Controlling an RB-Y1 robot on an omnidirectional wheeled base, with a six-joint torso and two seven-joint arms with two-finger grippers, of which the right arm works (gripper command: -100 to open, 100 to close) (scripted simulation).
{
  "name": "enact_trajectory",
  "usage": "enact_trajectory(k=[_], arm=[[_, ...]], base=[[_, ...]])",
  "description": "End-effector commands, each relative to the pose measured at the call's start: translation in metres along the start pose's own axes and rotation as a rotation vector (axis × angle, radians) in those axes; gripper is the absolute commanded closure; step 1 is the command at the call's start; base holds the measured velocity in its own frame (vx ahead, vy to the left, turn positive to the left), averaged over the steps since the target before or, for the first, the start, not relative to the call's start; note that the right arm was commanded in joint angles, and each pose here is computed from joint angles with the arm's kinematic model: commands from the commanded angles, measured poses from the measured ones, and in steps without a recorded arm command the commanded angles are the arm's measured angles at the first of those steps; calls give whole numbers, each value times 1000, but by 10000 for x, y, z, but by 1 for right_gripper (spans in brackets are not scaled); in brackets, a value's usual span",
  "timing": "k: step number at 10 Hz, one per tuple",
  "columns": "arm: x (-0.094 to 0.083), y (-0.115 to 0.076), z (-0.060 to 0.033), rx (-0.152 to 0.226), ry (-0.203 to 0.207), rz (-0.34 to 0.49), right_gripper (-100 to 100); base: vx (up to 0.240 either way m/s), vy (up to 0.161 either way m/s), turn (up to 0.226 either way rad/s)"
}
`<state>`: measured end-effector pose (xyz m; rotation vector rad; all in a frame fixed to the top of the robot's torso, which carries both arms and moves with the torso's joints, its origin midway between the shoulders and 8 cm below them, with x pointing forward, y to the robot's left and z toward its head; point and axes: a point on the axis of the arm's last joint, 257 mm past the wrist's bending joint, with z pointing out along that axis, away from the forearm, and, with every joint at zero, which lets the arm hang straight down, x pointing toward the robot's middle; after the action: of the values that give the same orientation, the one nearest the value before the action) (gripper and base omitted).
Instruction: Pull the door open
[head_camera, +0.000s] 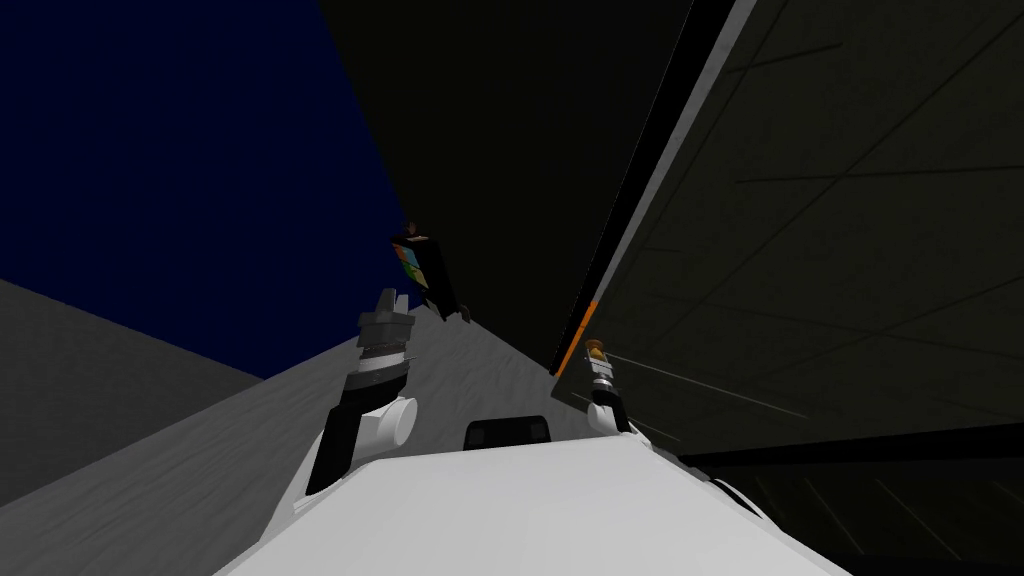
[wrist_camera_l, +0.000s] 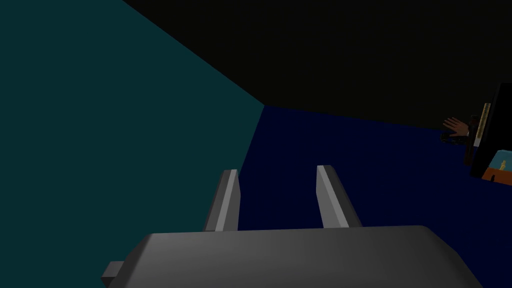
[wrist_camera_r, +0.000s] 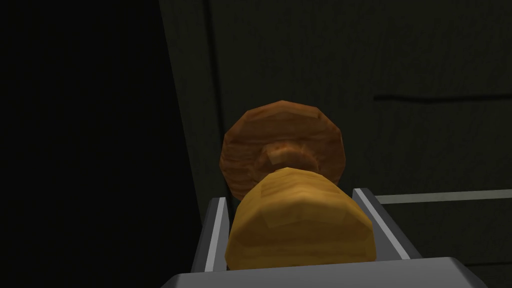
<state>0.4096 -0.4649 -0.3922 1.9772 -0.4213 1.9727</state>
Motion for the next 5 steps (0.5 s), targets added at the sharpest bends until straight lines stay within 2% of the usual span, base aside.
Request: enact_trajectory(k=[1, 3, 5], arm=[[-17, -39, -27, 20, -3, 2, 100], [-7, -98, -35, 49, -1, 5, 100], [3, -174, -51, 88, 1, 9, 100]], base=[[-186, -19, 87], [-201, 2, 79], [-260, 7, 93]])
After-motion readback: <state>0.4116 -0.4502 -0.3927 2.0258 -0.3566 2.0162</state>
